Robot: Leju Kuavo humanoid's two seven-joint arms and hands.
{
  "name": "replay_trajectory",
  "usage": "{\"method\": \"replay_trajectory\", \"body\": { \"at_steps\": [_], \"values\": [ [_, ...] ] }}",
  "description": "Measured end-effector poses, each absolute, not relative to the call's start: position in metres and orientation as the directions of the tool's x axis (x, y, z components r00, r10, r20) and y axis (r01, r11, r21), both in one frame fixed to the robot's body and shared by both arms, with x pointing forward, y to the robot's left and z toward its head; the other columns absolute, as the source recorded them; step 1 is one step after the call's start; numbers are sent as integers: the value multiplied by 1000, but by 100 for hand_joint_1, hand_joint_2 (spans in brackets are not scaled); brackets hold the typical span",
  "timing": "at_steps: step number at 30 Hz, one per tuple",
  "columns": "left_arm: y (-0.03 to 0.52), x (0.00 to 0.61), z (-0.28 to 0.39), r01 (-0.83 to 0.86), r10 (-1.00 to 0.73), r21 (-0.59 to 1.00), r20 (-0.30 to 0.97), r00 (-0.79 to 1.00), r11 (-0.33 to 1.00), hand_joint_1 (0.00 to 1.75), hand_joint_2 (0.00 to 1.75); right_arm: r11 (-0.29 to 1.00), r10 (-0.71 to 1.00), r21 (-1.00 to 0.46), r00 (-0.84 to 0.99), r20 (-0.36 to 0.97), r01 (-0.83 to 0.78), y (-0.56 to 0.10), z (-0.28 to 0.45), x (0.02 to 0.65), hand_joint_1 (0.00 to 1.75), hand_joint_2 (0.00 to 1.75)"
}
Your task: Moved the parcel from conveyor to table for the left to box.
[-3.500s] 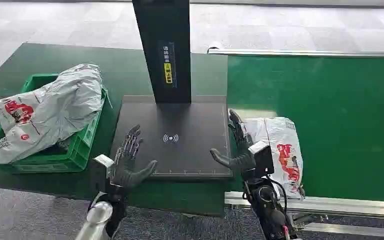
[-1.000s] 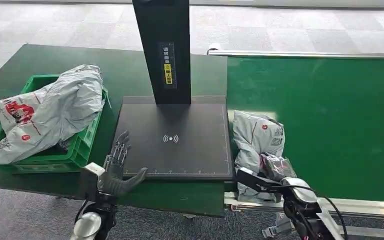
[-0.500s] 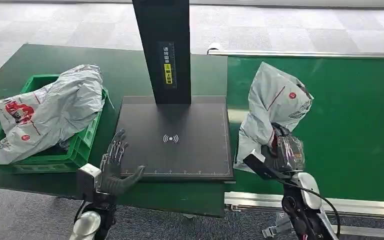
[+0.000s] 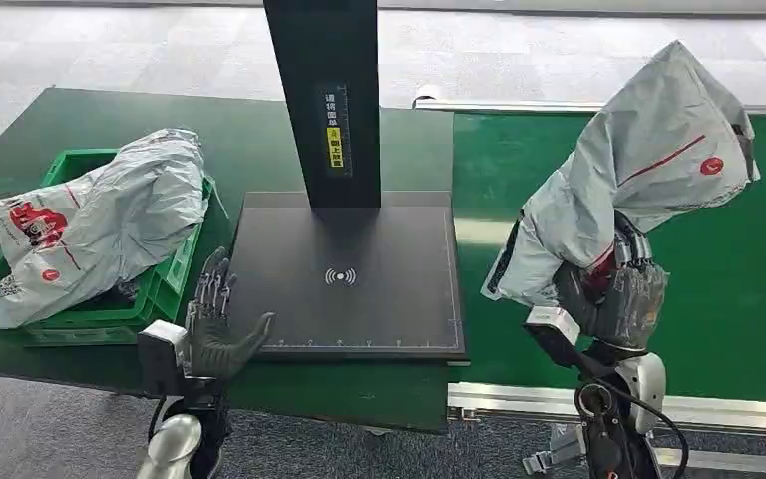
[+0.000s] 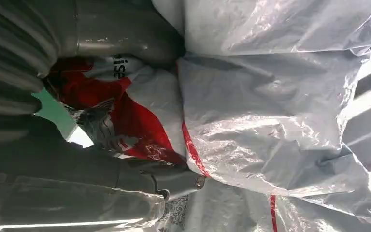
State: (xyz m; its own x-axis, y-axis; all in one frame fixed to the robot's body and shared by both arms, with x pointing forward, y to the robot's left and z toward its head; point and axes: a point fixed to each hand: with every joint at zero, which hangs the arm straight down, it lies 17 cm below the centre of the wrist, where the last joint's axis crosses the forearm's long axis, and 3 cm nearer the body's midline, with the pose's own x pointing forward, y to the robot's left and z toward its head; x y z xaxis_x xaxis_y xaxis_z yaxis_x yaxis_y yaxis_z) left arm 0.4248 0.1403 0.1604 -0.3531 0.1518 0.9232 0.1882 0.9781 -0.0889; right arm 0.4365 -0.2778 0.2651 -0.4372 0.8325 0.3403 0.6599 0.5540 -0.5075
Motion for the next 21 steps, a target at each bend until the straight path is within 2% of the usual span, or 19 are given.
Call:
{"method": "replay_trajectory", "body": {
  "at_steps": [3, 5, 9, 12, 15, 18, 21],
  "values": [
    [141, 426, 163, 181, 160, -99, 920, -358, 978, 0, 175, 585, 811, -449, -477, 338, 676, -275, 281, 429, 175, 175],
    [142, 428, 167, 174, 157, -97, 914, -374, 980, 0, 175, 621, 784, -469, -487, 386, 628, -266, 279, 440, 175, 175],
    [139, 435, 177, 182, 161, -94, 903, -398, 979, 0, 175, 685, 717, -574, -556, 421, 449, -204, 268, 476, 175, 175],
    [132, 441, 181, 199, 167, -92, 900, -402, 976, 0, 175, 687, 671, -665, -607, 426, 293, -151, 253, 498, 175, 175],
    [126, 447, 185, 214, 172, -90, 898, -404, 973, 0, 175, 603, 651, -792, -635, 415, 100, -99, 222, 513, 175, 175],
    [122, 456, 191, 227, 174, -85, 895, -410, 970, 0, 175, 428, 634, -898, -674, 379, -102, -49, 175, 510, 175, 175],
    [118, 462, 193, 242, 175, -79, 896, -409, 967, 0, 175, 280, 624, -937, -702, 343, -209, -26, 143, 503, 175, 175]
  ]
}}
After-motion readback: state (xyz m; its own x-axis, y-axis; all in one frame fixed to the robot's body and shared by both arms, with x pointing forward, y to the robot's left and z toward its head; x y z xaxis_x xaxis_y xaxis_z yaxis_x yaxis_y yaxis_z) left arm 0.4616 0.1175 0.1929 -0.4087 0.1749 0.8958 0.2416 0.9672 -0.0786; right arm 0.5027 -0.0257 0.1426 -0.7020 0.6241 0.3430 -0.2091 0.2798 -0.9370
